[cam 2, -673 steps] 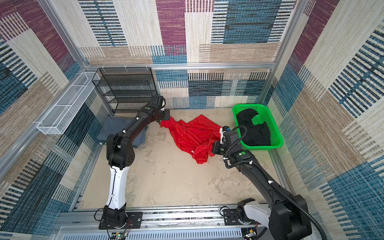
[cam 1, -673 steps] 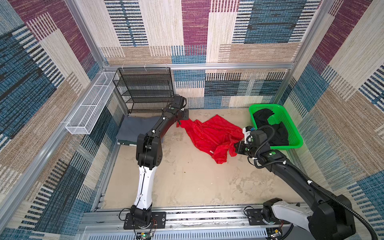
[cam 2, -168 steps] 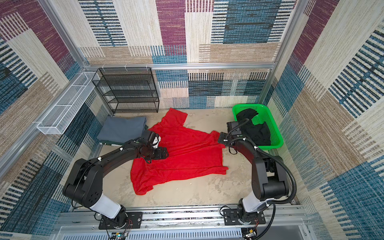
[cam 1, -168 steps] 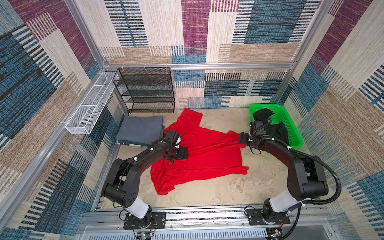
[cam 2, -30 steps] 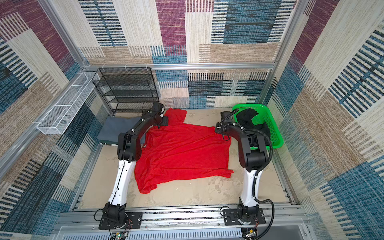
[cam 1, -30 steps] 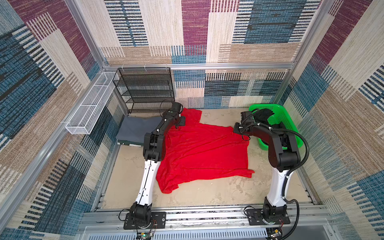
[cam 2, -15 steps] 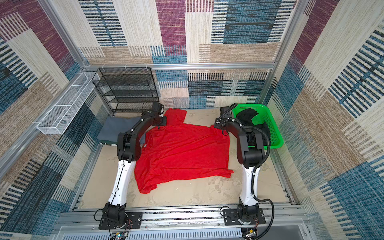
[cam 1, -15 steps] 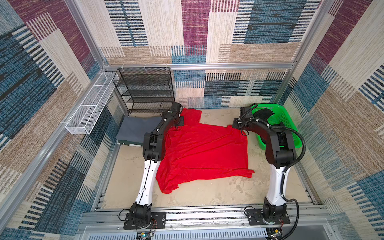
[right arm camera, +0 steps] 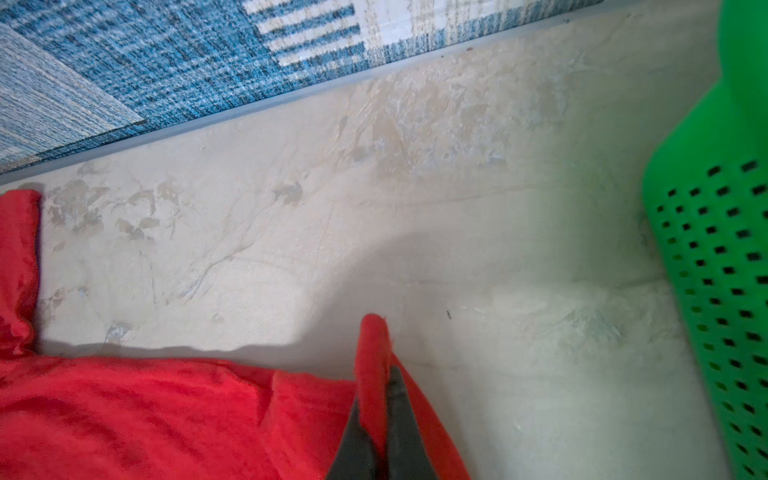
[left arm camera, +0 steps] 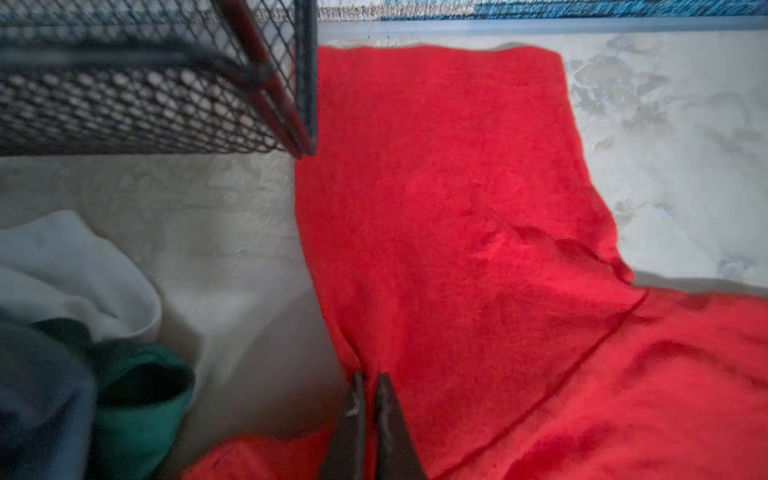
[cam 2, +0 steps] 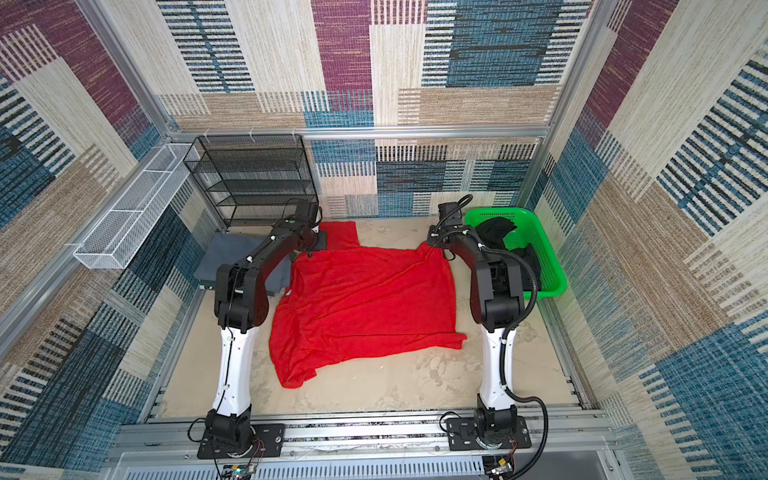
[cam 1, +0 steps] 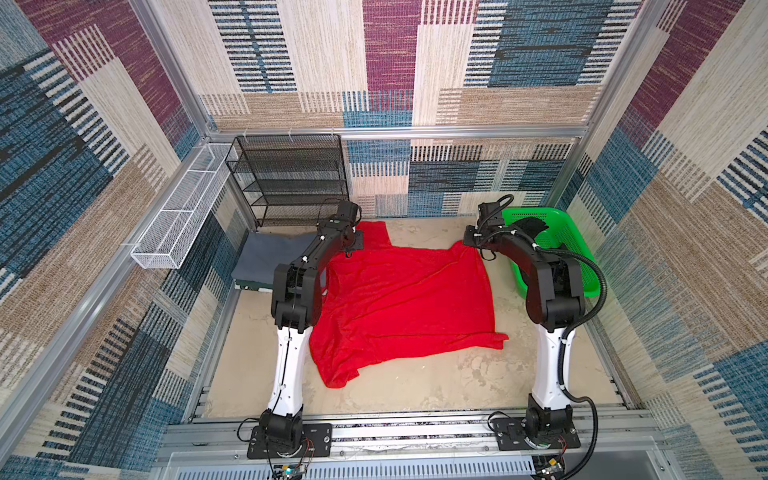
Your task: Fold and stack the t-shirts
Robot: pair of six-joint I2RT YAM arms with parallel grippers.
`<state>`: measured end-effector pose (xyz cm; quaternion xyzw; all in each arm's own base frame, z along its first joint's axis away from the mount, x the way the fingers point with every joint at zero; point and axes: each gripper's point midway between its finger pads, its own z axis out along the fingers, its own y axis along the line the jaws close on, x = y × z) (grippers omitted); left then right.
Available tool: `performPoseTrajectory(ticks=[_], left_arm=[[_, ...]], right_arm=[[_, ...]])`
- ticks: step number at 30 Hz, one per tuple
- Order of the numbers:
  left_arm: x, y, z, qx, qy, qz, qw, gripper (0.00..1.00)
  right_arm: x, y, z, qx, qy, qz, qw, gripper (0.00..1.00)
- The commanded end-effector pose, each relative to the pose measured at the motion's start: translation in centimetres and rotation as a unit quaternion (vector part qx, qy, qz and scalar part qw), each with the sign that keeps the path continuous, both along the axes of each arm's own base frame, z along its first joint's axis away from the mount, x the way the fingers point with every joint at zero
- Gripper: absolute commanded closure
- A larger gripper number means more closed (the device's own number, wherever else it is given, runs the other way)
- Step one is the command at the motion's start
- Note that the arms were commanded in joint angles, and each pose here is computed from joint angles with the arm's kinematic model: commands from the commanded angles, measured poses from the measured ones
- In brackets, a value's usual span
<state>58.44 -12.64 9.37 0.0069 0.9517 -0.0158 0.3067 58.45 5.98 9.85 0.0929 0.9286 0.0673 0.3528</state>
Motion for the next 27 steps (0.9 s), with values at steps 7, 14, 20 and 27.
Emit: performPoseTrajectory(ticks=[7, 14, 20, 27], left_arm=[[0.8, 2.2, 3.7, 0.015, -0.061, 0.029, 0.998, 1.0], [0.5, 2.4, 4.4, 0.001, -0.067, 0.028, 0.997, 1.0], [-0.9, 2.4, 4.0, -0.009, -0.059, 0.032, 0.998, 1.0], [-2.7, 2.2, 3.9, -0.039, -0.056, 0.043, 0.997, 1.0]], right_arm=[[1.7, -1.4, 2.4, -0.039, -0.017, -0.01, 0.999, 1.0], [2.9, -1.3, 3.1, -0.038, -0.021, -0.003, 0.999, 1.0], [1.4, -1.4, 2.9, -0.036, -0.018, -0.003, 0.999, 1.0], [-2.0, -1.5, 2.4, -0.02, -0.024, -0.014, 0.999, 1.0]])
